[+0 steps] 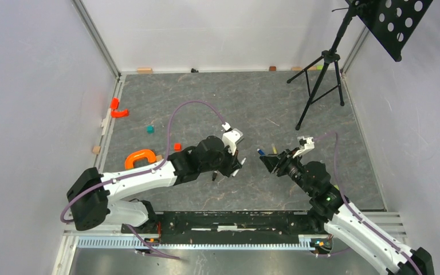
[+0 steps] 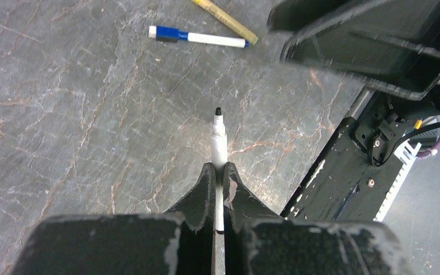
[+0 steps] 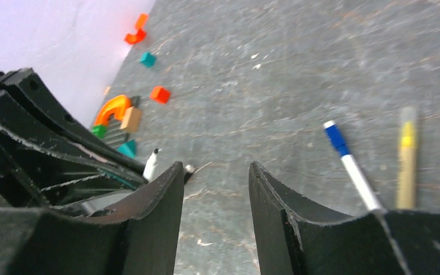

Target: Insert the pens into the pen caps

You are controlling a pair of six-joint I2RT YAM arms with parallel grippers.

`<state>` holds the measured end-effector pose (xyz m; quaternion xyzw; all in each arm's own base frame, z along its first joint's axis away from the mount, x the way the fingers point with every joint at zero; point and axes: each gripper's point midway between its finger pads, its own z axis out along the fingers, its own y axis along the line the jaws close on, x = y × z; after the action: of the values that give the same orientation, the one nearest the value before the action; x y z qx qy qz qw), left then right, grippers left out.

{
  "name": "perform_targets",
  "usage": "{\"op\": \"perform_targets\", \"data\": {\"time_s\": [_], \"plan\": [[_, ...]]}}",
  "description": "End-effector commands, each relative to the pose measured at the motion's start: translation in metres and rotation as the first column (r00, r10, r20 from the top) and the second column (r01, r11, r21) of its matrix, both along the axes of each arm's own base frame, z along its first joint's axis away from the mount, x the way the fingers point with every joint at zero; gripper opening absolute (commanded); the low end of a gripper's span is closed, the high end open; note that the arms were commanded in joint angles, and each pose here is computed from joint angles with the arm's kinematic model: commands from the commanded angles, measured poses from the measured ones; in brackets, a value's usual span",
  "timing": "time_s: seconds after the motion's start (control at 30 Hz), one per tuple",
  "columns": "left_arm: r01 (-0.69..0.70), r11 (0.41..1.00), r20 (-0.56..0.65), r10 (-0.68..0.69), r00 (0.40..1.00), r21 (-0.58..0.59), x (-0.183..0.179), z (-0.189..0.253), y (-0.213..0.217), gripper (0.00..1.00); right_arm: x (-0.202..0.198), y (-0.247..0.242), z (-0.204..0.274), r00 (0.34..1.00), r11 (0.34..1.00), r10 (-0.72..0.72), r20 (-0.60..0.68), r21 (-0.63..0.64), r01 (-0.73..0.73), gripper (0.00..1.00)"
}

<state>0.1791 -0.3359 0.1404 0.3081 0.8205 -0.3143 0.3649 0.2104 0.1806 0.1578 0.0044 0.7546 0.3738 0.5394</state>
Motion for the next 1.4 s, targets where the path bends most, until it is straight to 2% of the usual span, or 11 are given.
{"op": "perform_targets", "data": {"time_s": [0.0,0.3,0.73,1.13,1.27,1.37], "plan": [[0.054,0.996,0.078,-0.049,0.996,-0.065,0.003,0.020,-0.012,0.02,-0.011,0.031,0.040,0.988,0.960,0.136,0.067,0.238,-0.148,0.51],[0.070,0.993,0.089,-0.062,0.994,-0.095,0.006,0.027,-0.023,0.02,-0.014,0.048,0.044,0.976,0.929,0.210,0.058,0.300,-0.217,0.56],[0.101,0.987,0.099,-0.088,0.991,-0.128,0.002,0.034,-0.028,0.02,-0.012,0.060,0.030,0.975,0.928,0.223,-0.006,0.308,-0.210,0.48],[0.112,0.982,0.103,-0.097,0.990,-0.153,0.000,0.038,-0.029,0.02,-0.010,0.066,0.020,0.976,0.935,0.216,-0.030,0.295,-0.198,0.30],[0.123,0.979,0.109,-0.106,0.988,-0.165,-0.002,0.040,-0.030,0.02,-0.010,0.069,0.020,0.974,0.933,0.223,-0.030,0.295,-0.205,0.27],[0.125,0.978,0.113,-0.107,0.988,-0.169,-0.002,0.042,-0.030,0.02,-0.011,0.070,0.020,0.973,0.933,0.228,-0.028,0.291,-0.211,0.17]]}}
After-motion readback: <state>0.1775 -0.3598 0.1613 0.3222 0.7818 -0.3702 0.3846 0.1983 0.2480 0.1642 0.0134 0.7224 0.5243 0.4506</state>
